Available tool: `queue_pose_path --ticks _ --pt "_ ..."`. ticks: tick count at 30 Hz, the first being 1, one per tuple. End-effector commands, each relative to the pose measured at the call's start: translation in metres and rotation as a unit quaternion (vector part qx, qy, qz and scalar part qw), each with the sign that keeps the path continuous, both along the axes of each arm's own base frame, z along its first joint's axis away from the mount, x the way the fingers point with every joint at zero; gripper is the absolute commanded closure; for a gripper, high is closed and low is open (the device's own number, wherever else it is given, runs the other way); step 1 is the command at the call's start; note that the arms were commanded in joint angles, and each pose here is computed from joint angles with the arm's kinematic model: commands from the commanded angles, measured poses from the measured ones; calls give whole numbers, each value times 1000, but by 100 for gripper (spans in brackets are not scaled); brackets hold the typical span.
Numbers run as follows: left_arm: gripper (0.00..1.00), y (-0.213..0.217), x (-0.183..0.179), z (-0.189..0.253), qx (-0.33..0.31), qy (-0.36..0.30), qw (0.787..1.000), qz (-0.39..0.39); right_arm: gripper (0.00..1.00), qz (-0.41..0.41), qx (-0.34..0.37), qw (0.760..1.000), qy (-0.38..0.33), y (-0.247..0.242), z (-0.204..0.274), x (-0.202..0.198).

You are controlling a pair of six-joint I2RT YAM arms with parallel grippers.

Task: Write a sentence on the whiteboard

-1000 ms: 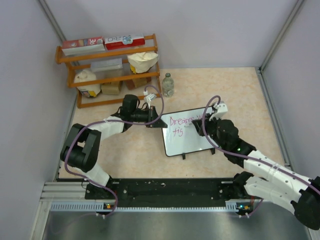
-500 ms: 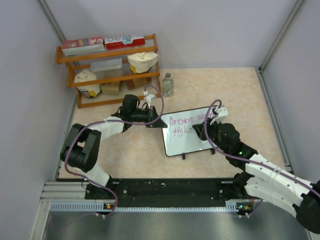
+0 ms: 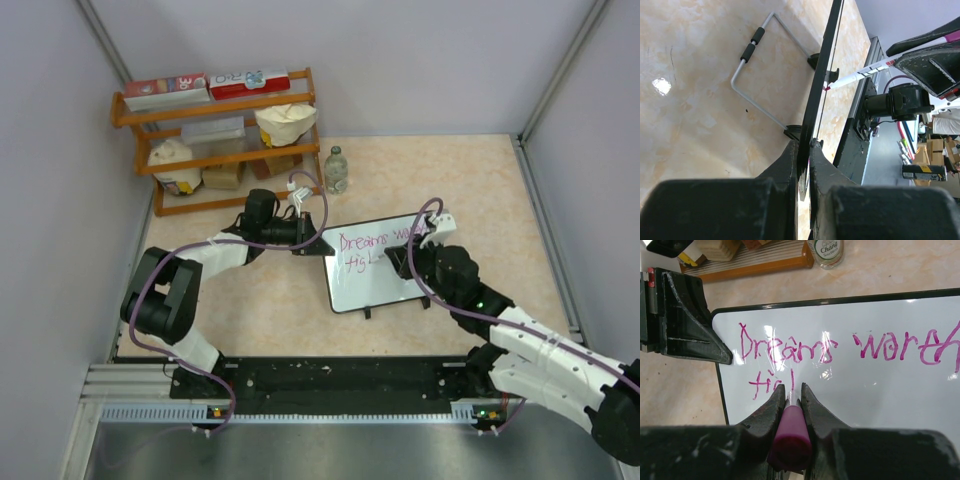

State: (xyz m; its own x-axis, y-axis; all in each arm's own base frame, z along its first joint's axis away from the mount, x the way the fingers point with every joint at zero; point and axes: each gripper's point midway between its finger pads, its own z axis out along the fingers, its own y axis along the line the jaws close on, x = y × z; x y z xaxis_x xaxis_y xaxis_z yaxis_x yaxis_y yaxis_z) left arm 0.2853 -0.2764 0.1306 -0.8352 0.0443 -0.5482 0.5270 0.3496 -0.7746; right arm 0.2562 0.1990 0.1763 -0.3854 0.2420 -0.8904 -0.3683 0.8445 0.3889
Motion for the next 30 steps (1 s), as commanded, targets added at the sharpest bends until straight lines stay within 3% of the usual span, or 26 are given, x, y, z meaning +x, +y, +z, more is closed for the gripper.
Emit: queue_pose_path --ticks 1,18,30 --pt "100 9 24 -9 42 -33 997 51 100 -34 10 999 -32 -5 25 17" --pt "100 9 24 -8 41 -32 997 51 100 -60 1 998 -31 -16 27 21" --pt "100 9 24 -8 40 -31 997 52 100 -39 -10 999 -1 -17 1 7"
